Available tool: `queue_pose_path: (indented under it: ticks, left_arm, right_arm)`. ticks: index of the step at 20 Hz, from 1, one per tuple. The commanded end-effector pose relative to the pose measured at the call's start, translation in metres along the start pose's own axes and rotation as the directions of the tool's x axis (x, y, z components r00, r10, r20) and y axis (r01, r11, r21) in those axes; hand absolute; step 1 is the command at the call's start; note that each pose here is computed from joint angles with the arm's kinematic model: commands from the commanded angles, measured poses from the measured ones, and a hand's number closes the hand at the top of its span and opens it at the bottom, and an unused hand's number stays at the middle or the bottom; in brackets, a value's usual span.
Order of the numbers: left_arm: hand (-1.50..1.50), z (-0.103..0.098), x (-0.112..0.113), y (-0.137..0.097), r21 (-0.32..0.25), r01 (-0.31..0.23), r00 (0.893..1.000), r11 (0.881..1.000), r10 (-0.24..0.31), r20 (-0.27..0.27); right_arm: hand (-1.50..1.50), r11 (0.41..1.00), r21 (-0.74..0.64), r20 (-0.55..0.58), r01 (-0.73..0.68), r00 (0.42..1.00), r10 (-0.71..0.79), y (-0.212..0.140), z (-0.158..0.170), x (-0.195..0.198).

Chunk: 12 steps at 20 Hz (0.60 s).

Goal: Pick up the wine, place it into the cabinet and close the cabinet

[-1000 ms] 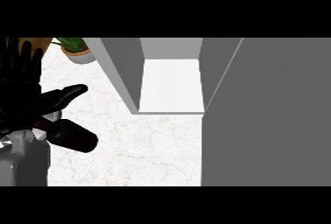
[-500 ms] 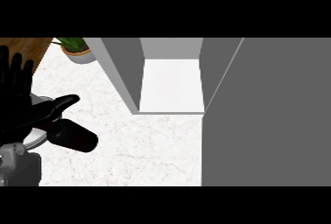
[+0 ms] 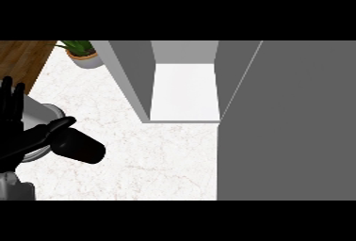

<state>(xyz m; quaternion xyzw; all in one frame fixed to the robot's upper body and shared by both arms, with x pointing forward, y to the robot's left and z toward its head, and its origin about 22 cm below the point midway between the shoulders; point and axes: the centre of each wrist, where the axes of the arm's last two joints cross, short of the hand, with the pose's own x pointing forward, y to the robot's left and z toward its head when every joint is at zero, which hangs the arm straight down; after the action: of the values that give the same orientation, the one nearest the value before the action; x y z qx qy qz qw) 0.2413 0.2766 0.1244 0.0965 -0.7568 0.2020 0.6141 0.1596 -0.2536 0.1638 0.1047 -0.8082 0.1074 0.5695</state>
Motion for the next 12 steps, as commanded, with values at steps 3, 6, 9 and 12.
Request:
queue_pose_path:
  ticks: [3,6,9,12]
  left_arm:
    - [-1.50,0.012,-0.019,0.019,0.014,0.042,0.999,0.999,-0.041,-0.015]
    - [-1.50,-0.001,-0.020,0.049,0.043,0.044,0.998,0.998,-0.042,-0.038]
    - [-1.50,0.009,-0.034,0.040,0.030,0.049,0.997,0.998,-0.047,-0.060]
    - [-1.50,-0.008,-0.049,0.058,0.061,0.047,0.997,0.997,-0.043,-0.062]
  right_arm:
    - [-1.50,1.000,0.006,0.004,0.021,1.000,-0.021,-0.001,-0.008,0.004]
    - [-1.50,0.999,0.027,0.002,0.021,1.000,-0.021,0.015,0.015,0.016]
    - [-1.50,1.000,-0.009,0.005,0.013,1.000,-0.013,0.002,0.001,0.009]
    - [-1.50,1.000,0.003,0.033,0.027,0.999,-0.027,0.008,0.006,-0.001]
